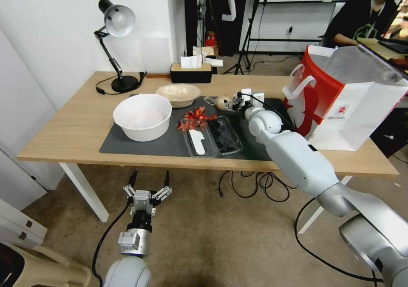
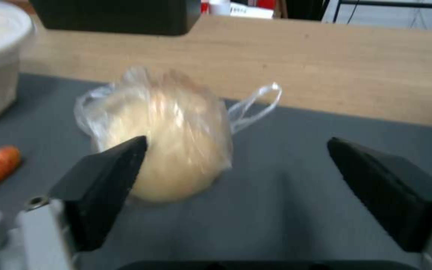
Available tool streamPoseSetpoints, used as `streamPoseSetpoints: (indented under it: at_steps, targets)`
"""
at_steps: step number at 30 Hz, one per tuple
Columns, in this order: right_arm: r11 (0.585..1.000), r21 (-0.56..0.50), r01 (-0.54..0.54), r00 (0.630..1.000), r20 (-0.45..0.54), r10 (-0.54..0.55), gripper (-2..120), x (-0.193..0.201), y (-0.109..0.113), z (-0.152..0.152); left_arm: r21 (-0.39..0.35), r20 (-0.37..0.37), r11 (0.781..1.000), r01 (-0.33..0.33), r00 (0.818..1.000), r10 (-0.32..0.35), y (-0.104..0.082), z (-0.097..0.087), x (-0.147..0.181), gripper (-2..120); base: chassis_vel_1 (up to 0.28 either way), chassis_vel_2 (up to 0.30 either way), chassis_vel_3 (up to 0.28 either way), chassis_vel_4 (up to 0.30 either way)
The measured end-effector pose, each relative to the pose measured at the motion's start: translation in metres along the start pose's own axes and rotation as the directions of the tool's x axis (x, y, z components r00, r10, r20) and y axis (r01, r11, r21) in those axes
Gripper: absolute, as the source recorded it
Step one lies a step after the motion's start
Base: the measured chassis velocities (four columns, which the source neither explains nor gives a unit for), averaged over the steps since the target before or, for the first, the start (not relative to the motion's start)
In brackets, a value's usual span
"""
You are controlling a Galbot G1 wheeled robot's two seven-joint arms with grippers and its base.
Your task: Pick up the trash from the table and place it into the takeout bag.
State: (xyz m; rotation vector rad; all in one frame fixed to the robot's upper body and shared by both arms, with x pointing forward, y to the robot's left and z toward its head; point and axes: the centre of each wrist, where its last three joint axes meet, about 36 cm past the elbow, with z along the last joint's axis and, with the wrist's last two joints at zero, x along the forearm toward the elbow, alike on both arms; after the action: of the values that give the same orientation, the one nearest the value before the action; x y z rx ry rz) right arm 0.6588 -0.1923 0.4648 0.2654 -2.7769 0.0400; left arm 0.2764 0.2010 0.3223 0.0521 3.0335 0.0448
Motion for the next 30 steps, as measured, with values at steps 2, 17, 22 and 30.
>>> streamPoseSetpoints:
  at_steps: [2,17,22,30]
  targets:
    - [1.0,0.004,0.005,1.0,-0.005,-0.005,87,-0.001,-0.002,0.002,0.0,-0.001,1.0,0.0,1.0,0.0,0.0,0.001,0.0,100,0.0,0.0,0.0,0.0]
    - [1.0,0.02,0.018,0.999,-0.034,-0.018,44,-0.015,0.0,0.015,0.003,-0.002,1.0,0.001,1.0,-0.001,0.0,0.001,-0.003,100,0.0,0.0,0.0,0.0]
    - [0.999,0.026,0.019,1.0,-0.023,-0.019,28,-0.016,-0.002,0.016,0.003,-0.002,1.0,0.003,1.0,-0.003,0.001,0.003,-0.004,100,0.0,0.0,0.0,0.0]
    - [1.0,0.024,0.019,1.0,0.0,-0.019,0,-0.016,-0.007,0.009,0.009,-0.002,1.0,0.003,1.0,-0.003,-0.002,0.004,-0.005,100,0.0,0.0,0.0,0.0]
